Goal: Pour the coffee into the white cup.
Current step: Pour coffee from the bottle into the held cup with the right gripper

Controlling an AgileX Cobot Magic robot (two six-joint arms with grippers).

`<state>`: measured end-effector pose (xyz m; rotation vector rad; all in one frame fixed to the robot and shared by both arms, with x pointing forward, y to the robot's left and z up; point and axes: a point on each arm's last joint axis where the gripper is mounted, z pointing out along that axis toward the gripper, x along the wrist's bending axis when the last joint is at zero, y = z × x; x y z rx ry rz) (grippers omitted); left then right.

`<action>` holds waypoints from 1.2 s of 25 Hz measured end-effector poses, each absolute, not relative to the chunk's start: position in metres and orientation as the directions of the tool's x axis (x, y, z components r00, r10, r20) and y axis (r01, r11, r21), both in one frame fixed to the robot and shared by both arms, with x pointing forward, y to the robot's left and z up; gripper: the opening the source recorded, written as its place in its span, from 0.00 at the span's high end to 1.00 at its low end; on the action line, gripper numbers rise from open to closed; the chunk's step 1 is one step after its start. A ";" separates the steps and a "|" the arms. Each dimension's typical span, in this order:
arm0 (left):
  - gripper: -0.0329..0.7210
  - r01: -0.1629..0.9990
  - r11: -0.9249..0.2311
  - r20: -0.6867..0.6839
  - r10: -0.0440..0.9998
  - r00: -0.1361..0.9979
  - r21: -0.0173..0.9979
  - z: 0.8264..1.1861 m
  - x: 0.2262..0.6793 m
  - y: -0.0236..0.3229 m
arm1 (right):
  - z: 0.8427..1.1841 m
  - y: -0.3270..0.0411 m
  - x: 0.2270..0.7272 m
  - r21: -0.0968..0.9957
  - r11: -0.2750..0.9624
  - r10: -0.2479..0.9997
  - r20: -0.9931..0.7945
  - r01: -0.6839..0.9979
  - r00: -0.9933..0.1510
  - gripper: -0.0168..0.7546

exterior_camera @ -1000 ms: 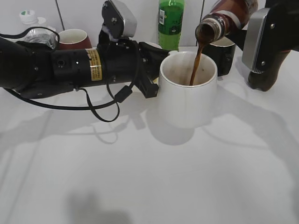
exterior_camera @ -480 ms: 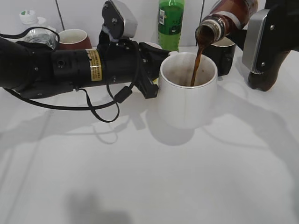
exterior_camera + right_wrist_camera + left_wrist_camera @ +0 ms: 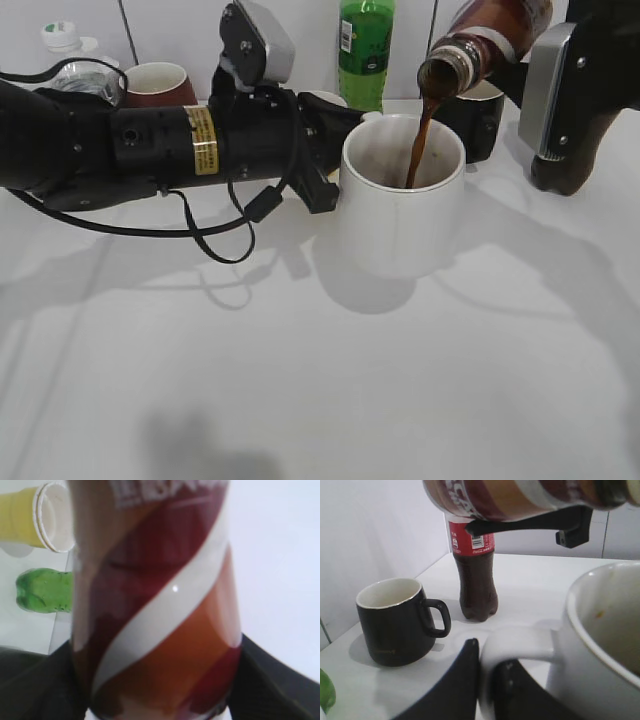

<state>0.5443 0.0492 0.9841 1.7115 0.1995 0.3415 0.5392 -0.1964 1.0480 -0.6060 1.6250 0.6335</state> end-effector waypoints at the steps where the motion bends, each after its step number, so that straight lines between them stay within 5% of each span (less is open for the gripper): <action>1: 0.90 -0.060 -0.170 0.113 0.322 0.940 0.984 0.984 0.544 0.049 | 1.048 -0.196 0.539 0.064 0.713 -0.040 -0.990 -0.698 -0.132 0.28; 30: 0.90 -0.085 -0.181 0.135 0.283 0.949 0.980 0.983 0.541 0.048 | 1.048 -0.196 0.539 -0.015 0.708 -0.097 -0.992 -0.707 -0.076 0.28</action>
